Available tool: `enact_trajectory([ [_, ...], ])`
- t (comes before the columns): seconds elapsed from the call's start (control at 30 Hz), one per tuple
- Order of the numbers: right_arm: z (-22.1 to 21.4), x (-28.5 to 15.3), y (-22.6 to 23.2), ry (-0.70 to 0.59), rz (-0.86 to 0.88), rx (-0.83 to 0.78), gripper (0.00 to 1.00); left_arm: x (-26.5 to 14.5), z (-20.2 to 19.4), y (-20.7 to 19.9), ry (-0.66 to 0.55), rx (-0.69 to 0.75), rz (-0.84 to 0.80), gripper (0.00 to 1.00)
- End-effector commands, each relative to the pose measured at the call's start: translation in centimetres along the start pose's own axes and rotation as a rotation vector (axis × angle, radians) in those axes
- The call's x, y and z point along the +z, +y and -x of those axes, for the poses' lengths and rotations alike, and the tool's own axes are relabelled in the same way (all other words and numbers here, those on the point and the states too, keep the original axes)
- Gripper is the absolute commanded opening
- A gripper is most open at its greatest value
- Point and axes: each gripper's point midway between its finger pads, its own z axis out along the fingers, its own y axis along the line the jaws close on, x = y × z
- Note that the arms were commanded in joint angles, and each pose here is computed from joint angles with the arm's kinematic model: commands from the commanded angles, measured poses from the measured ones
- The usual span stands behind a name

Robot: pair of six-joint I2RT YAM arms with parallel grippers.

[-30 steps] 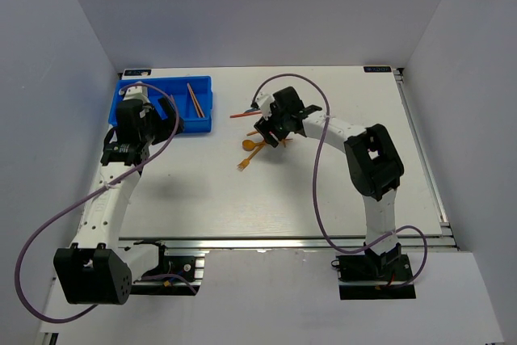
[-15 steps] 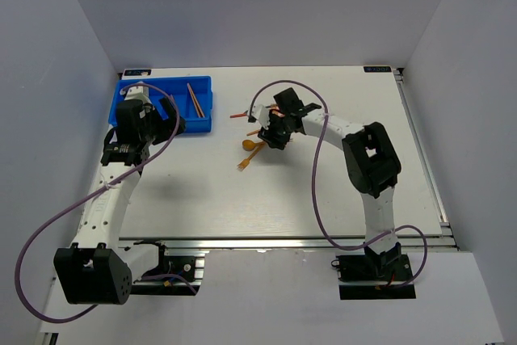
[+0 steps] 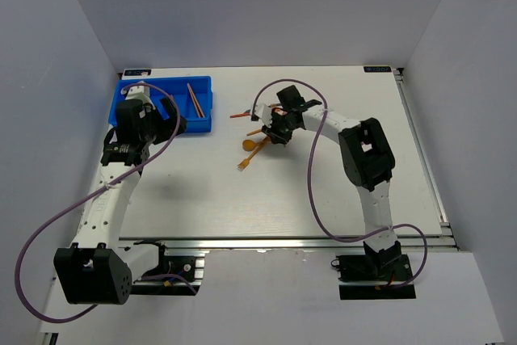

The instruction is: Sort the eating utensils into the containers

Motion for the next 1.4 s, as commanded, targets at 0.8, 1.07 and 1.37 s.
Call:
enact_trajectory([
  [0.8, 12.6, -11.9, 2.2, -0.369, -0.075, 0.422, 0.00, -2.2, 0.3, -10.9, -0.067, -0.151, -0.477, 0.98],
  [1.07, 15.0, -14.3, 8.9, -0.430, -0.118, 0.762, 0.00, -1.2, -2.4, -18.6, -0.056, -0.165, -0.605, 0.97],
  [1.37, 17.8, -16.1, 11.6, -0.502, -0.092, 0.756, 0.00, 2.1, -5.9, -17.6, 0.034, -0.205, -0.492, 0.75],
])
